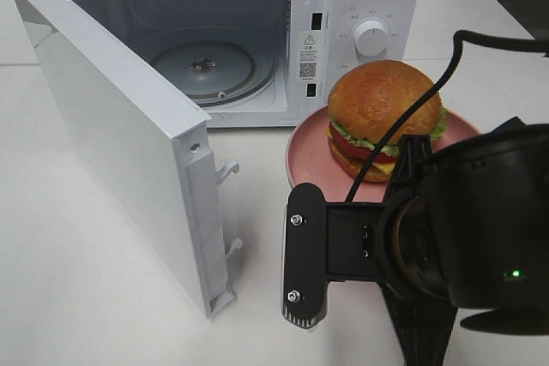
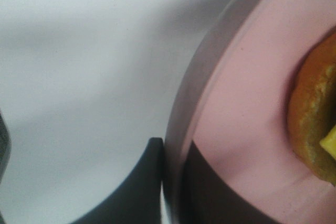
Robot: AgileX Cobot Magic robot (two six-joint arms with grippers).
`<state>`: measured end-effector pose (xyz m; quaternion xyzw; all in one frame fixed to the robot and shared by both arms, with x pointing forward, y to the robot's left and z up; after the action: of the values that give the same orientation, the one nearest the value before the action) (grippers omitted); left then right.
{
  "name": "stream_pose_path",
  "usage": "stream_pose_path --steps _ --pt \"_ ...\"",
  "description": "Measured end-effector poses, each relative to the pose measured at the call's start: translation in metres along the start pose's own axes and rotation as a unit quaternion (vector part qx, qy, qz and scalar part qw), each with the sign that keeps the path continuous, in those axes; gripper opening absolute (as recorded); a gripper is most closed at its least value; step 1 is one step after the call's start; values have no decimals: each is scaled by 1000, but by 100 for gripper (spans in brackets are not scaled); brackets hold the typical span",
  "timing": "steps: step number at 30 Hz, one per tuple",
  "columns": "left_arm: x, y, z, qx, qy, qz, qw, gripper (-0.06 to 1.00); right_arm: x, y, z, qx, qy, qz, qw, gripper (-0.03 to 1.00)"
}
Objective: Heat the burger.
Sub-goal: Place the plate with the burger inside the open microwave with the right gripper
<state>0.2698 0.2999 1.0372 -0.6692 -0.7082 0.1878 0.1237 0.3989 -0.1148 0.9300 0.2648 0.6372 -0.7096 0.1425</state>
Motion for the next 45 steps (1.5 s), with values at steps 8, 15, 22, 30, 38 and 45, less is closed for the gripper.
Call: stream_pose_path --steps 8,15,22,30,38,45 --pt "0 0 0 0 0 0 1000 98 -8 9 -1 -24 -50 -11 998 4" --pt "0 0 0 0 0 0 1000 98 -13 14 -11 -75 -98 -14 992 4" --pt "0 0 0 0 0 0 1000 98 -22 21 -13 -104 -137 -15 985 4" --pt "0 0 0 0 0 0 1000 98 -36 33 -6 -127 -192 -27 973 4" --pt "0 0 0 0 0 0 1000 98 -43 40 -3 -165 -248 -36 954 4" --pt "0 0 0 0 0 0 1000 98 -47 45 3 -187 -291 -49 937 4"
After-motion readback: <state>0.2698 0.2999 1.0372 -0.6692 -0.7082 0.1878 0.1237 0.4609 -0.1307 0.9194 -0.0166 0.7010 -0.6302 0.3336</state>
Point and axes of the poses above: a point on each arm's last joint axis where the gripper is mounted, y pointing out along that axis toward the gripper, x along the wrist's bending axis when the last joint is at zero, z = x × y, the point moved 4 cm from there along y, pointing out along that axis toward the gripper, and after that the axes turned 2 degrees about y, right-handed, at the moved point
